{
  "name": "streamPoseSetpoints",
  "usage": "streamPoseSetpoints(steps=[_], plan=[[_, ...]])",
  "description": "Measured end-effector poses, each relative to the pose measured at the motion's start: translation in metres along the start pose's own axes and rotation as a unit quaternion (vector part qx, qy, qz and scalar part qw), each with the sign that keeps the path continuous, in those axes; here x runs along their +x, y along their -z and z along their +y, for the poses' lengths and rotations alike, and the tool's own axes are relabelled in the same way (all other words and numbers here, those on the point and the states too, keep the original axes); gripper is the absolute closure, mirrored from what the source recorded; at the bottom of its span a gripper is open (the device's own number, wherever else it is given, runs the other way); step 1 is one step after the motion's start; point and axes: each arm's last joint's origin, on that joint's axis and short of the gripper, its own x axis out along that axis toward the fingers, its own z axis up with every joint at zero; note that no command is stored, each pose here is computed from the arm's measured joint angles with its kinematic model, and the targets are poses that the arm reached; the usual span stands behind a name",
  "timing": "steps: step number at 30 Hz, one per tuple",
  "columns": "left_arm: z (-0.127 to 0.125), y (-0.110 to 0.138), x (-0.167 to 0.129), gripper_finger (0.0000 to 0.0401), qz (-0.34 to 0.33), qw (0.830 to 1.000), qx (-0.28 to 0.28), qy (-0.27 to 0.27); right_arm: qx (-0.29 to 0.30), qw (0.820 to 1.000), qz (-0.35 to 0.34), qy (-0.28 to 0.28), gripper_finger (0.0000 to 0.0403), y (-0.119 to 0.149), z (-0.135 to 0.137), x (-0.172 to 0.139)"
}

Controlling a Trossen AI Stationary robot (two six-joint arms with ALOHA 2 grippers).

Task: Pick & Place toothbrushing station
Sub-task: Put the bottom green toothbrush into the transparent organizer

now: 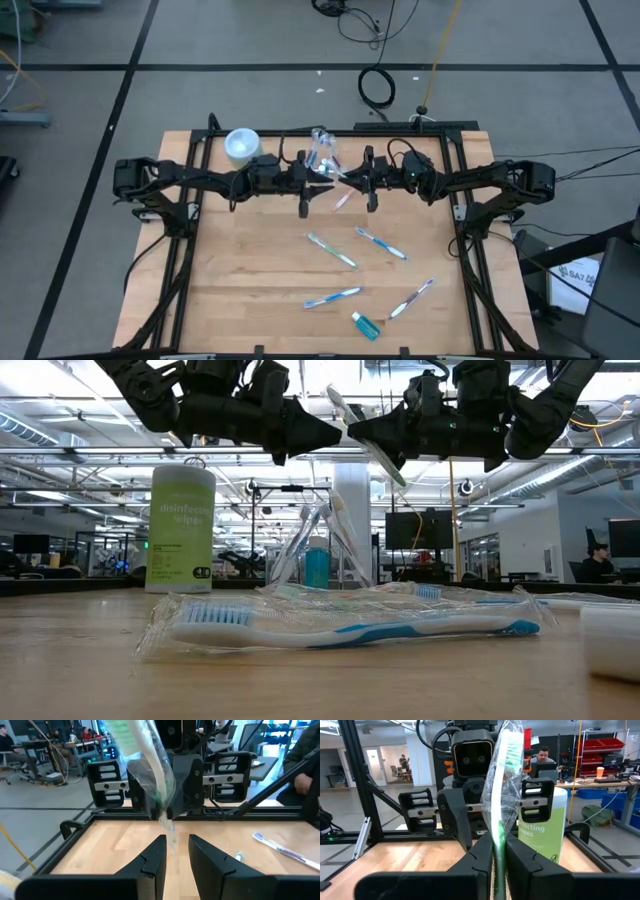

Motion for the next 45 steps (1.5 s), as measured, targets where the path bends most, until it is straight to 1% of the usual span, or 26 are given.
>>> streamPoseSetpoints(steps=[4, 8, 10, 13, 16, 18, 20, 23, 26, 28, 33, 37, 39, 42, 45], plan=[[0.003, 0.003, 0.000, 0.0313, 0.014, 1.000, -0.005, -0.003, 0.001, 1.000, -0.001, -0.001, 0.0379, -0.002, 0.001, -0.001], [0.006, 0.004, -0.001, 0.0313, 0.019, 1.000, -0.006, -0.008, 0.001, 1.000, -0.001, 0.002, 0.0379, -0.013, 0.002, -0.007], [0.007, 0.003, -0.001, 0.0313, 0.014, 1.000, -0.002, -0.010, 0.003, 1.000, 0.014, 0.004, 0.0379, -0.018, 0.004, -0.012], [0.009, 0.001, -0.001, 0.0313, 0.001, 1.000, 0.001, -0.013, -0.010, 0.999, 0.035, 0.005, 0.0379, -0.026, 0.007, -0.019], [0.010, -0.001, -0.002, 0.0313, -0.005, 1.000, 0.004, -0.015, -0.024, 0.998, 0.051, 0.005, 0.0379, -0.027, 0.009, -0.023], [0.011, -0.004, -0.002, 0.0313, -0.022, 1.000, 0.007, -0.016, -0.024, 0.998, 0.056, 0.005, 0.0379, -0.026, 0.009, -0.023], [0.011, -0.010, -0.002, 0.0313, -0.053, 0.998, 0.011, -0.015, -0.022, 0.998, 0.057, 0.005, 0.0380, -0.022, 0.008, -0.020], [0.010, -0.016, -0.003, 0.0313, -0.083, 0.996, 0.013, 0.018, -0.020, 0.998, 0.055, -0.001, 0.0380, -0.011, 0.008, -0.012], [0.009, -0.016, -0.003, 0.0313, -0.084, 0.996, -0.002, 0.031, -0.022, 1.000, 0.005, -0.014, 0.0380, -0.011, 0.011, -0.004], [0.010, -0.016, -0.003, 0.0313, -0.085, 0.996, -0.019, 0.031, -0.021, 1.000, -0.012, -0.019, 0.0380, -0.008, 0.012, 0.000], [0.009, -0.018, -0.004, 0.0313, -0.095, 0.994, -0.033, 0.047, -0.025, 0.999, -0.024, -0.025, 0.0380, 0.000, 0.013, 0.010], [0.009, -0.018, -0.004, 0.0313, -0.096, 0.994, -0.033, 0.049, -0.025, 0.999, -0.026, -0.030, 0.0380, -0.001, 0.012, 0.025], [0.008, -0.019, -0.004, 0.0313, -0.097, 0.993, -0.034, 0.060, -0.027, 0.999, -0.027, -0.033, 0.0380, -0.001, 0.012, 0.030], [0.008, -0.018, -0.004, 0.0313, -0.094, 0.993, -0.042, 0.065, -0.035, 0.998, -0.025, -0.034, 0.0380, 0.000, 0.012, 0.031], [0.008, -0.019, -0.004, 0.0313, -0.096, 0.993, -0.032, 0.063, -0.030, 0.999, -0.027, -0.034, 0.0380, -0.002, 0.012, 0.030]])
